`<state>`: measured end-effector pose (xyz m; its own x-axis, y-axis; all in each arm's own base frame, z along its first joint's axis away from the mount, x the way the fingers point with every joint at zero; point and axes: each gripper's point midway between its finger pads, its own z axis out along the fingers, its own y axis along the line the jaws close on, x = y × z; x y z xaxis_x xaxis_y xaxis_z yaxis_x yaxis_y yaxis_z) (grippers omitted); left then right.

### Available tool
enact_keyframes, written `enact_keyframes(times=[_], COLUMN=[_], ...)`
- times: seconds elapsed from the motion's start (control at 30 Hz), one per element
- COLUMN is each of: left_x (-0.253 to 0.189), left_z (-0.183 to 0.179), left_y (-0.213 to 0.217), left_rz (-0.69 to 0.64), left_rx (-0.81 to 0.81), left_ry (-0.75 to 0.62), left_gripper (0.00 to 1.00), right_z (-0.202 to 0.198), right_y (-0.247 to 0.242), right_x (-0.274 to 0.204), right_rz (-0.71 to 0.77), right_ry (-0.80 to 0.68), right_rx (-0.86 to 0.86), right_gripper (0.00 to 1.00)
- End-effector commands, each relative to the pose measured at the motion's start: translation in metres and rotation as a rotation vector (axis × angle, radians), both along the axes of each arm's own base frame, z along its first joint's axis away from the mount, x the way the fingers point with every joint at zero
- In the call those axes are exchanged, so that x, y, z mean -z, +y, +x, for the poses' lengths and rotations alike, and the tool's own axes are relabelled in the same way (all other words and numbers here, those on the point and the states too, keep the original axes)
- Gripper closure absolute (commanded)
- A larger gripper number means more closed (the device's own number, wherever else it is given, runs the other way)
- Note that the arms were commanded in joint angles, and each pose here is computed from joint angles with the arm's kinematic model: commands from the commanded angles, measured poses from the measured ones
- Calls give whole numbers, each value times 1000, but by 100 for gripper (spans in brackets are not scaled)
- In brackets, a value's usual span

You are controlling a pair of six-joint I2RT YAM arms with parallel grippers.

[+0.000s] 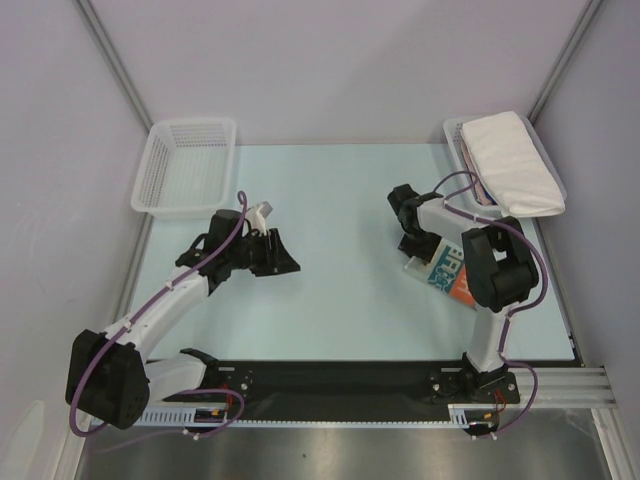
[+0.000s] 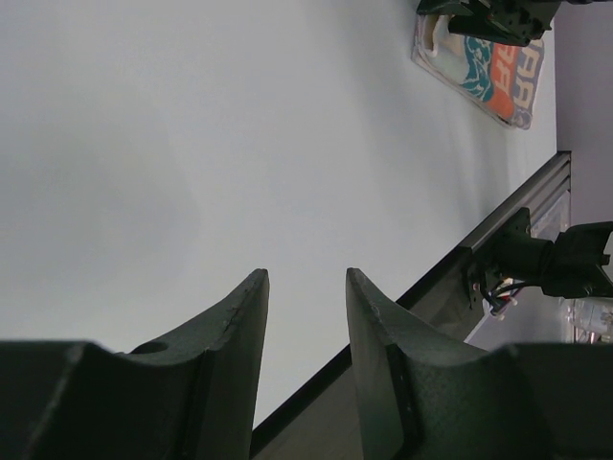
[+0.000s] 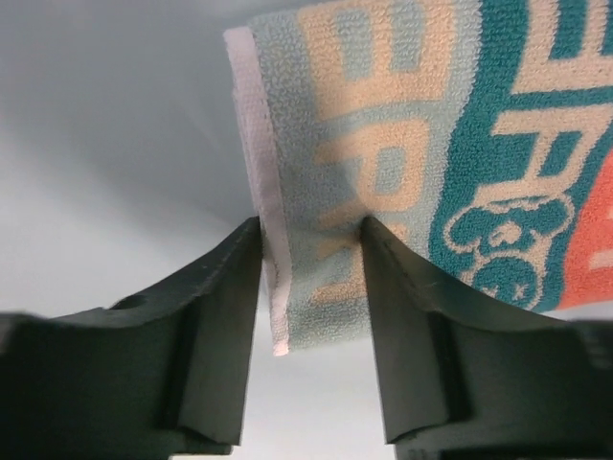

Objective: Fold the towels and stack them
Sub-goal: Neatly place the folded towel into the bin

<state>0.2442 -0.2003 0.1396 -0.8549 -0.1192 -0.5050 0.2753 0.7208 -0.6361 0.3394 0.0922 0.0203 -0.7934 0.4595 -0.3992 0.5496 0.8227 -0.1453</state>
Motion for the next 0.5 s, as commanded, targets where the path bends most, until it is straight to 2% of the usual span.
enact_keyframes(times=[0.0,0.13,0.37,0.43,0.47], left_x=[-7,-7,-6,-7,-7], left_z=[2,2,0,1,0], left_y=[-1,-1,-2,-2,-3], left_rz=[-27,-32,-37,-39,-42], left_rx=[3,6,11,10,14], left_ry=[-26,-24,-21,-23,-22], left_gripper=[56,56,56,57,56], right_z=[-7,-28,-59,-62,-66], right_y=[1,-9,-20,-23,-26], right_x=[11,18,28,25,26], right_rz=[-9,-16,-21,-17,-16], right_ry=[3,21,54,40,46], right_rx=[17,22,23,28,31], right_gripper=[52,56,67,73,80])
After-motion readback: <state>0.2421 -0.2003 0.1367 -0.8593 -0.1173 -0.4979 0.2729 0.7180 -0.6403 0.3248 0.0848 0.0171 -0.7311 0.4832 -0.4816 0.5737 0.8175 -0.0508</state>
